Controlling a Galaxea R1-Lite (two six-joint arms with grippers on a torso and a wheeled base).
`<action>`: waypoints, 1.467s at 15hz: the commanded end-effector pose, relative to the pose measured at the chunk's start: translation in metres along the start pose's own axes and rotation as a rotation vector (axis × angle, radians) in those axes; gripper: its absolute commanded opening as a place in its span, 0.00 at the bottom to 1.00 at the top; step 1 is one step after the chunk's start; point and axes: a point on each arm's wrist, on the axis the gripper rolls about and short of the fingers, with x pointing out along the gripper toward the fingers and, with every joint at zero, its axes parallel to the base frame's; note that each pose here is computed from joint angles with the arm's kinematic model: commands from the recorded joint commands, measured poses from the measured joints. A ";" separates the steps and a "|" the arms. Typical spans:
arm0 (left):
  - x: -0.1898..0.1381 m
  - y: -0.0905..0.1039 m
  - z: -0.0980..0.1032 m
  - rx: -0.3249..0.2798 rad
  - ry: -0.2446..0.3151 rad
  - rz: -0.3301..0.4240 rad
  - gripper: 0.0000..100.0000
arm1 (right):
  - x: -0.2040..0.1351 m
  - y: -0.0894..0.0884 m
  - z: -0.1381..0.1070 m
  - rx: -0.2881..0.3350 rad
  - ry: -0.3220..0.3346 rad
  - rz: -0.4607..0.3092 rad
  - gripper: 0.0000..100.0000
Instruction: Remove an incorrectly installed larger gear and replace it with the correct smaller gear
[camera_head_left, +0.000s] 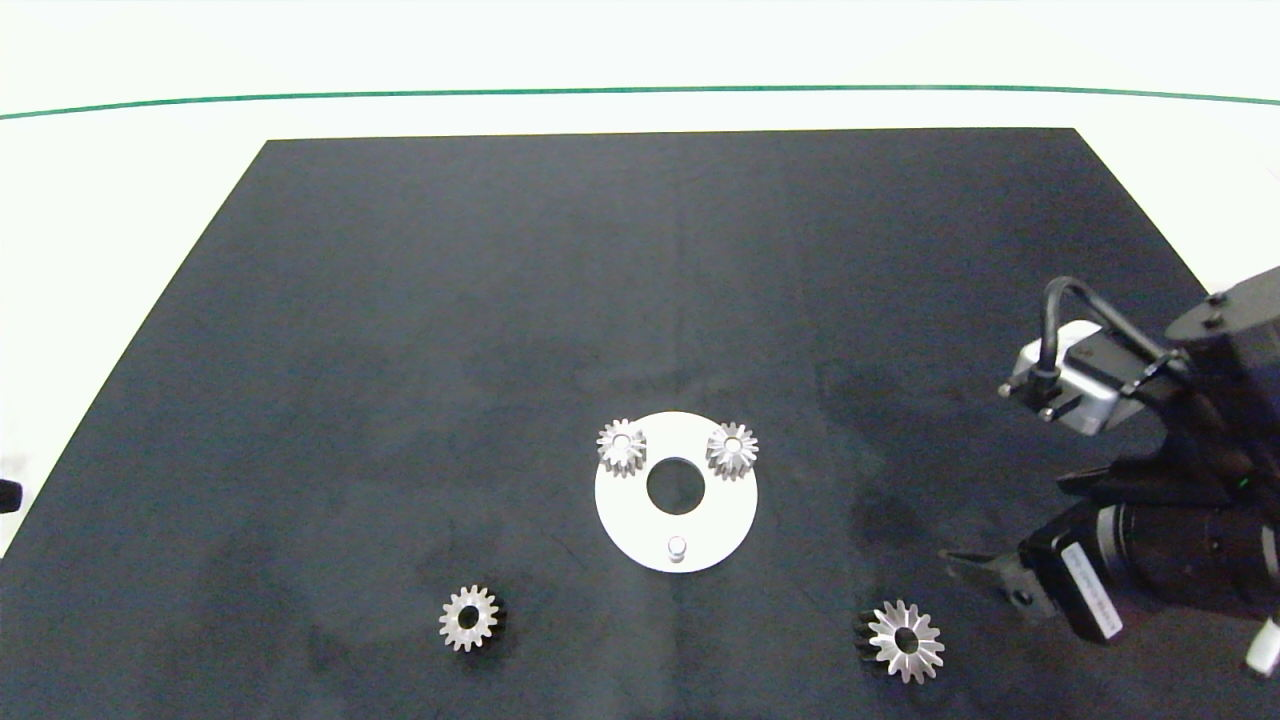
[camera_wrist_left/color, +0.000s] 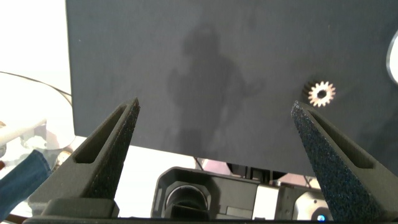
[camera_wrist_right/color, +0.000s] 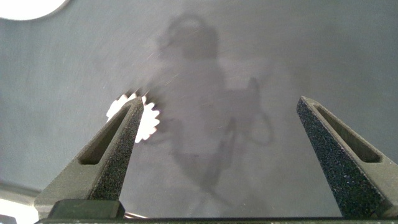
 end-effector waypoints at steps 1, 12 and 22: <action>0.012 -0.004 0.001 0.027 0.056 -0.012 1.00 | -0.024 -0.027 0.011 0.107 -0.035 -0.057 1.00; 0.072 -0.057 0.006 0.094 0.223 -0.134 1.00 | -0.046 -0.037 0.033 0.294 -0.010 -0.062 1.00; 0.112 -0.114 -0.034 0.237 0.229 -0.177 1.00 | -0.048 -0.036 0.032 0.291 -0.012 -0.053 1.00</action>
